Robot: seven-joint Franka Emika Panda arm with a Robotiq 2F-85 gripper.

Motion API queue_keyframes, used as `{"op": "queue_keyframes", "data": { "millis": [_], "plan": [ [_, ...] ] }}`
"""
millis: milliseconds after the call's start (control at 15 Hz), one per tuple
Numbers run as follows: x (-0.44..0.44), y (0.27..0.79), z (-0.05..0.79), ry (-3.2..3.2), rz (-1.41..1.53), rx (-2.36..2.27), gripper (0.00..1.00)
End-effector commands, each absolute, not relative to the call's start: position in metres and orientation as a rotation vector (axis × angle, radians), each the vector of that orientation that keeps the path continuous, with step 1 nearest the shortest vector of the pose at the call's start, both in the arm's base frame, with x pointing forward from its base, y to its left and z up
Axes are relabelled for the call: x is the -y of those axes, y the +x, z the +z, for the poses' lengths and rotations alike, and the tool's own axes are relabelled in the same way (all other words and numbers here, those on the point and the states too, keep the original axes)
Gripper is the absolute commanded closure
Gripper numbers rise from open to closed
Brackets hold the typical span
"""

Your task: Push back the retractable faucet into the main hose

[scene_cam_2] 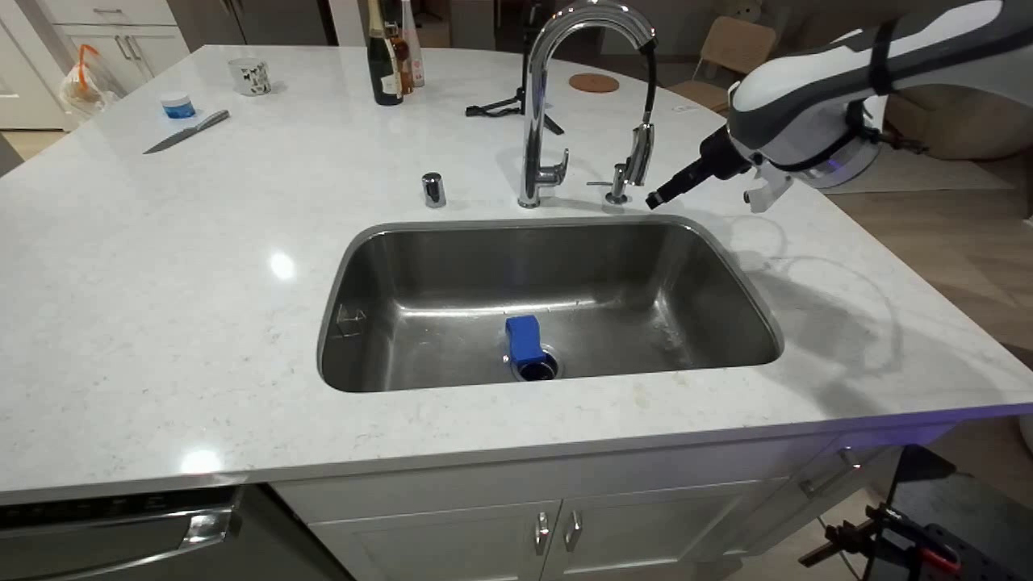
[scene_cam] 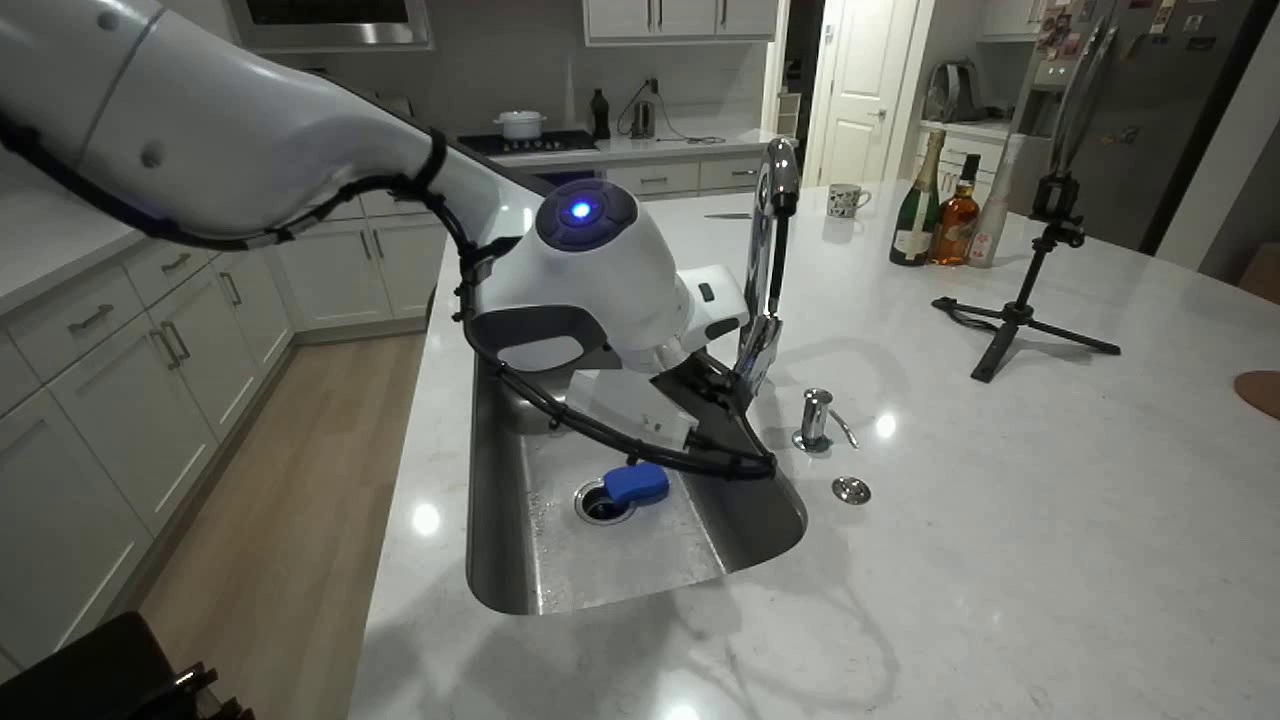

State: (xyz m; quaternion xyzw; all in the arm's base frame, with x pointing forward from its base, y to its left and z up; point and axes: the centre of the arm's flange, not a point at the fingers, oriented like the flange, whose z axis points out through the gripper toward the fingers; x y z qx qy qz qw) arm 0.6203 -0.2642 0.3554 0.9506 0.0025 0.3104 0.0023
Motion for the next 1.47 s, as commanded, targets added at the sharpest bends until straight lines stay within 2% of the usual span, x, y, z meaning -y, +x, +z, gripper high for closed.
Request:
{"op": "queue_keyframes", "data": {
  "millis": [0, 667, 1200, 1400],
  "plan": [
    [0.286, 0.65, 0.346, 2.984, 1.056, -0.135, 0.0],
    [0.288, 0.701, 0.328, 2.938, 1.205, -0.378, 0.0],
    [0.3, 0.713, 0.348, 2.906, 1.079, -0.329, 0.0],
    [0.303, 0.712, 0.349, 2.898, 1.12, -0.342, 0.0]
  ]
}}
